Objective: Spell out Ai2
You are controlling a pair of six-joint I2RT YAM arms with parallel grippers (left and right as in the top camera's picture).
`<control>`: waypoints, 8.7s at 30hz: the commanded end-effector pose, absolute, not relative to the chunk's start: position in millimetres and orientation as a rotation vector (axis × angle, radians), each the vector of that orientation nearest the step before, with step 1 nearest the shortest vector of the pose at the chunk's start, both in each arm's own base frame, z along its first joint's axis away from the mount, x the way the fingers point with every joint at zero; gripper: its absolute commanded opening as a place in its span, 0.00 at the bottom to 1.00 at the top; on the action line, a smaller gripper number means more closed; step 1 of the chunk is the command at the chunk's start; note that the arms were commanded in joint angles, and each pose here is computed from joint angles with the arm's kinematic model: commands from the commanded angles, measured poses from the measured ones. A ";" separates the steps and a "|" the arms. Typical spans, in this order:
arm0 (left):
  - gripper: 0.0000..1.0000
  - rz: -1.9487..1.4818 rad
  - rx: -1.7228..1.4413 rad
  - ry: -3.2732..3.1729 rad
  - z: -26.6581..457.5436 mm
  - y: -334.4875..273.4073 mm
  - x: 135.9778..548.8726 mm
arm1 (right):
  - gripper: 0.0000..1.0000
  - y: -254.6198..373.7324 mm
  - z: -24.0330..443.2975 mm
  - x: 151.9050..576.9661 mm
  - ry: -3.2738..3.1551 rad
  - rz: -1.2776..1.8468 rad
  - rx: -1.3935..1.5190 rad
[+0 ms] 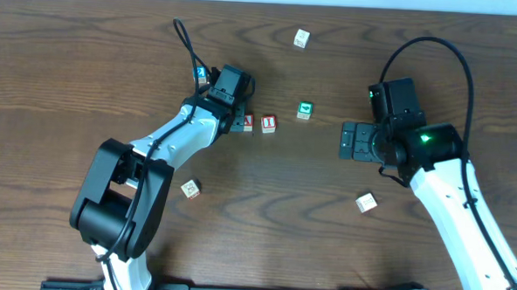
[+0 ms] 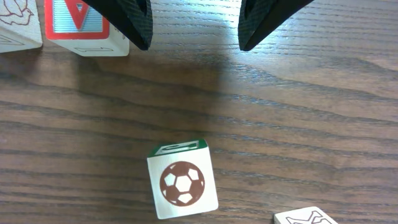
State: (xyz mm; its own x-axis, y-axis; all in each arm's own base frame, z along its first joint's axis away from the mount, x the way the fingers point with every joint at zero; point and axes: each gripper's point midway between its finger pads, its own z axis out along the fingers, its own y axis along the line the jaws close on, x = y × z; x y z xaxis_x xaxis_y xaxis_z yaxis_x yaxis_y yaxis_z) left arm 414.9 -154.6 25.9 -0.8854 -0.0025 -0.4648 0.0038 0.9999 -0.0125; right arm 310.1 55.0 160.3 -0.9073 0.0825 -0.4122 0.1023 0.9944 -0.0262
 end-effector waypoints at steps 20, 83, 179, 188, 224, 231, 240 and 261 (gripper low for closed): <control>0.44 -0.141 -0.054 2.724 15.4 -167.6 404.3 | 0.99 52.1 157.5 309.4 2.720 -0.081 0.153; 0.51 -0.285 -0.038 2.713 19.5 -186.8 406.6 | 0.99 52.1 157.7 309.8 2.719 -0.081 0.153; 0.50 -0.161 0.032 2.640 15.8 -175.4 425.2 | 0.99 52.5 158.2 311.2 2.713 -0.078 0.154; 0.50 -0.078 -0.008 2.466 82.7 -141.6 453.1 | 0.99 52.5 158.3 311.3 2.712 -0.079 0.153; 0.72 -0.135 -0.149 2.387 22.7 -89.8 514.1 | 0.99 69.7 160.5 316.4 2.678 -0.024 0.198; 0.61 -0.119 -0.152 2.414 -1.2 -88.5 513.6 | 0.99 68.4 158.6 312.3 2.696 -0.034 0.197; 0.39 -0.138 -0.162 2.344 9.4 -90.4 526.1 | 0.99 67.6 157.8 310.1 2.704 -0.039 0.196; 0.21 -0.121 -0.146 2.362 65.6 -93.1 504.1 | 0.99 63.9 158.1 309.1 2.702 -0.063 0.215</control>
State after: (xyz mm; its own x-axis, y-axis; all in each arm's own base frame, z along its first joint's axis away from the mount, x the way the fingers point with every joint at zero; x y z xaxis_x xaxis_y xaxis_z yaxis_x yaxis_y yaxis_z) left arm 502.8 -92.4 22.3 -0.7531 -0.1406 -0.6428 -0.0758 0.9889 -0.1275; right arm 310.0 66.4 154.5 -0.9067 0.1245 -0.4029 0.1378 0.9905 -0.0041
